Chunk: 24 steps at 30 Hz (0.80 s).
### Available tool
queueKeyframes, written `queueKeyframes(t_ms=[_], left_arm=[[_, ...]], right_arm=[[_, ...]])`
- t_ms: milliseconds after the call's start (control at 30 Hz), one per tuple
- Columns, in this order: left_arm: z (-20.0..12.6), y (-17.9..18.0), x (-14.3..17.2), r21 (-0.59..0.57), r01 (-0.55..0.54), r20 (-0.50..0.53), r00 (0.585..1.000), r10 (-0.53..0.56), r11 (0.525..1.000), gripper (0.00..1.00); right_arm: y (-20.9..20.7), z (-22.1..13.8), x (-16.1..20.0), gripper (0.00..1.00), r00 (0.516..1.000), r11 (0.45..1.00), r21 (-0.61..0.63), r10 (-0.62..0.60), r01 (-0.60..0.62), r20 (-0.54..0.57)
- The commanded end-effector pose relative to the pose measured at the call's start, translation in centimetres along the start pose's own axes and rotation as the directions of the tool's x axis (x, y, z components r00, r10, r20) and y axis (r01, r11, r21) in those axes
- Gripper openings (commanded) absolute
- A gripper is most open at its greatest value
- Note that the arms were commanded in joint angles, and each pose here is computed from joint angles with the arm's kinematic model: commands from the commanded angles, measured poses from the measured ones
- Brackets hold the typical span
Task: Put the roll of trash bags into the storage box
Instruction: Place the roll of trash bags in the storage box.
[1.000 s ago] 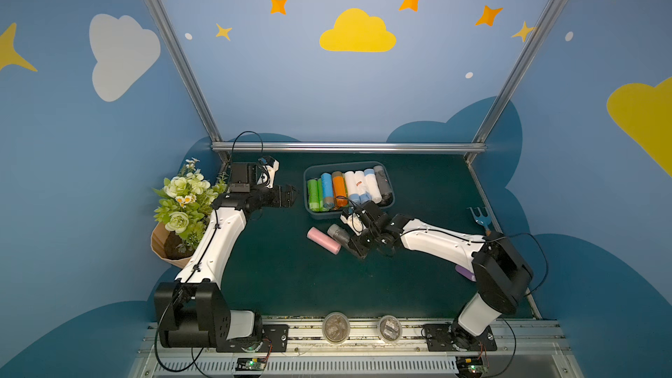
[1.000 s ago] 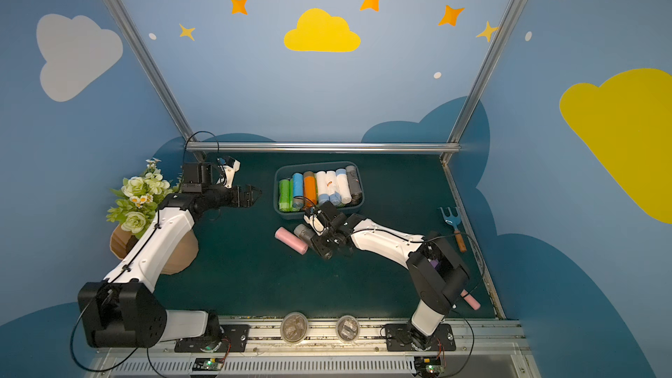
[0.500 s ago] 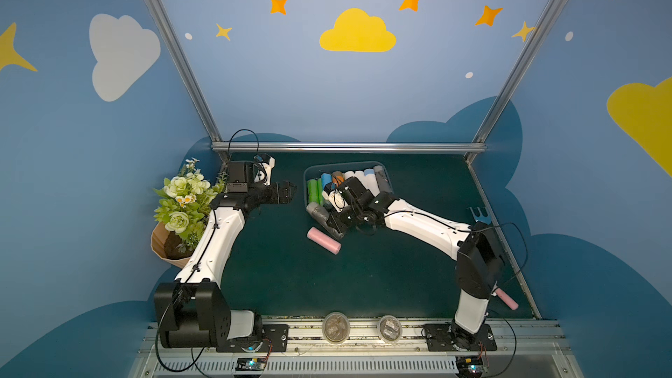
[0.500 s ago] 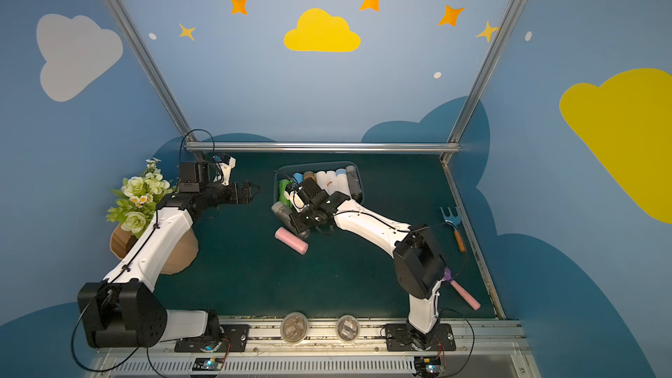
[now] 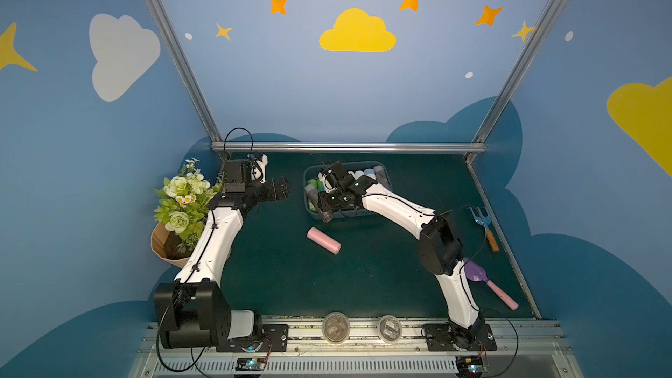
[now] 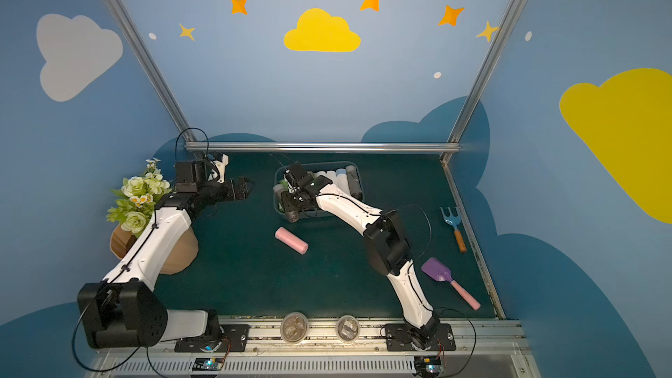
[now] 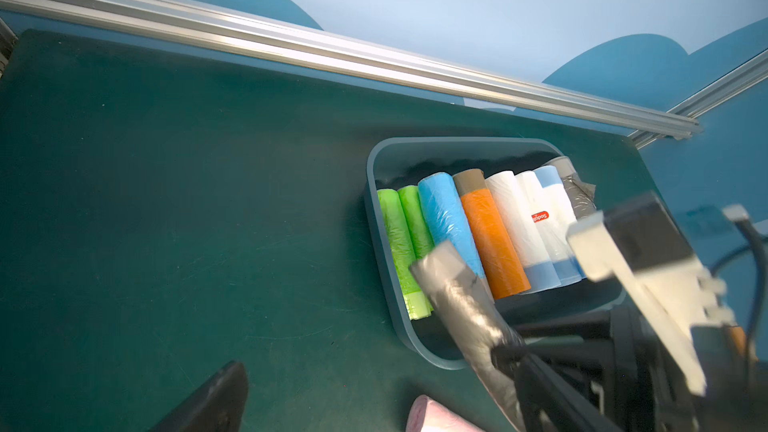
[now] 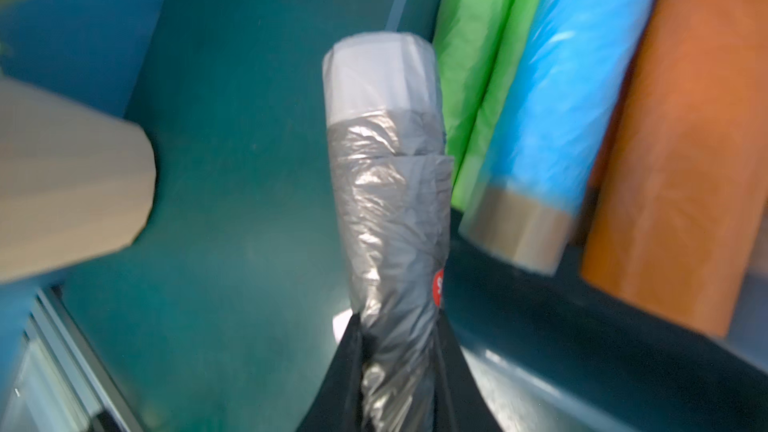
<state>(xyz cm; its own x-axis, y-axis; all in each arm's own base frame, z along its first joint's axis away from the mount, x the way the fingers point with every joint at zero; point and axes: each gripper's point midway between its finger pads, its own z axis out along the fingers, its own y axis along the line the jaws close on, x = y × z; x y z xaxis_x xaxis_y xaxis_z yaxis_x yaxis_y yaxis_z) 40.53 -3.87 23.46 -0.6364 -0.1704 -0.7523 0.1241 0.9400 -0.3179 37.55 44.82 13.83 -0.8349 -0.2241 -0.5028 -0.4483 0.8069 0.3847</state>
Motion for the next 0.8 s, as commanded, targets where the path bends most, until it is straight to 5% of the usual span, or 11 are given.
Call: queueKeyframes(t_ms=[0, 300, 767], left_arm=[[-0.4, 0.0, -0.4, 0.000, 0.005, 0.030, 1.000, -0.005, 1.000, 1.00], [-0.8, -0.9, -0.9, 0.058, 0.018, 0.052, 0.998, -0.021, 0.998, 1.00], [-0.7, -1.1, -0.9, 0.079, 0.032, 0.053, 0.998, -0.036, 0.996, 1.00]], right_arm=[[-1.2, 1.2, -2.2, 0.08, 0.992, 0.993, -0.002, 0.122, -0.122, 0.034], [-1.3, 3.6, -5.4, 0.07, 0.969, 0.979, 0.005, 0.203, -0.206, 0.141], [-5.2, 4.3, -5.6, 0.10, 0.923, 0.928, 0.135, 0.312, -0.347, 0.225]])
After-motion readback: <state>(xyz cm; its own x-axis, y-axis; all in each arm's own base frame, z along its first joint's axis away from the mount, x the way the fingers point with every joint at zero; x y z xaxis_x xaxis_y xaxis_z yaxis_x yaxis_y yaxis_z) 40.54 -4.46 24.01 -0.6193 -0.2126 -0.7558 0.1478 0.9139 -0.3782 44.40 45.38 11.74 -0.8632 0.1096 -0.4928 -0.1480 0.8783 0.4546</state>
